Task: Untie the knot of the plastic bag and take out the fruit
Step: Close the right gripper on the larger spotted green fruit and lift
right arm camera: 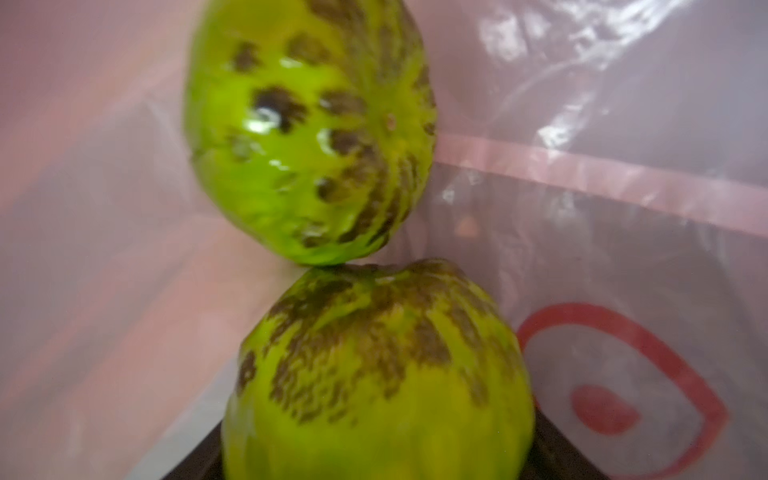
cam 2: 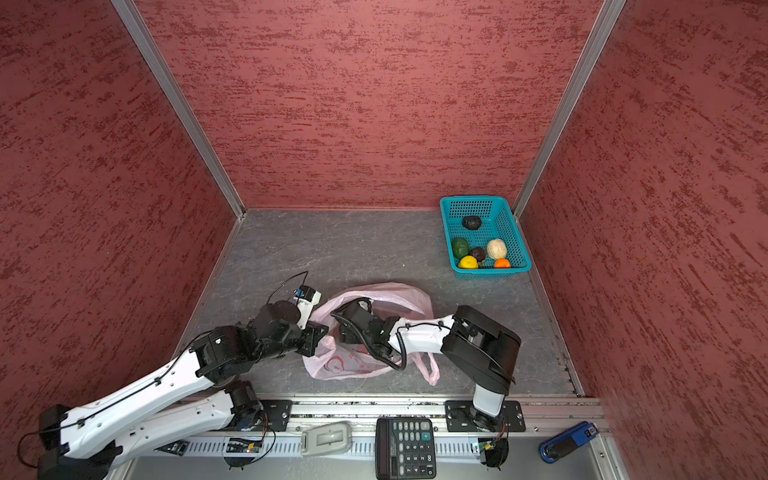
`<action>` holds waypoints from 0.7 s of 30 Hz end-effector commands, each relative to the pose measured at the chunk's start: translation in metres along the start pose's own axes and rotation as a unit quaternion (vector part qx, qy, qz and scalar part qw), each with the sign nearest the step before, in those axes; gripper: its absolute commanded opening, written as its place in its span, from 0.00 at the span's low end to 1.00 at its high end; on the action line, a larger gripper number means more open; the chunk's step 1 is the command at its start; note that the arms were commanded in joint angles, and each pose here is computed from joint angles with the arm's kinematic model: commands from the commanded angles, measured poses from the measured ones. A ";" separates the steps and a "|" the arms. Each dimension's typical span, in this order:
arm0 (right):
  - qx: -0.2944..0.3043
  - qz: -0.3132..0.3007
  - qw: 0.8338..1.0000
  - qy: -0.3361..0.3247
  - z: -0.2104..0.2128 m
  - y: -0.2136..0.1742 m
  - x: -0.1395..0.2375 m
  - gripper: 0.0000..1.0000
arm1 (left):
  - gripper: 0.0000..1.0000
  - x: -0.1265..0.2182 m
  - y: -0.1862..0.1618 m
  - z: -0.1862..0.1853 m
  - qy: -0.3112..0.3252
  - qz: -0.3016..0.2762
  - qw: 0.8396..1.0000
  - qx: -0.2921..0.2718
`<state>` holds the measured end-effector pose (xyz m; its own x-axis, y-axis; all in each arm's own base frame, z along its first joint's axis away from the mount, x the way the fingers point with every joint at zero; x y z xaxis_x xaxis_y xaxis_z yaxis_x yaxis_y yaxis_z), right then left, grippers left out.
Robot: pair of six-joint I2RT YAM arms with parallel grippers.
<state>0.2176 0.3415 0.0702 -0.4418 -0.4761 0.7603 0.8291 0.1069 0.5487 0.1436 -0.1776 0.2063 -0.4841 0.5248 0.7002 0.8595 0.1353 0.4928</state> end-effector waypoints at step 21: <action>0.062 0.029 0.998 0.011 -0.002 0.011 0.090 0.52 | 0.00 -0.013 0.023 -0.021 -0.011 -0.023 0.999 -0.021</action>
<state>0.1956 0.2986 0.1247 -0.4150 -0.4565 0.7870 0.8098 0.2090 0.5482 0.1582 -0.1935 0.2044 -0.4814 0.5110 0.7121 0.8566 0.1024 0.5057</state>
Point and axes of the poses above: each gripper's point midway between its finger pads, its own x axis back along the fingers, its own z axis along the line the jaws close on, y = z × x, the point moved 4 cm from there along x, back along the fingers, and after that the axes turned 15 degrees about x, right-handed, at the moved point
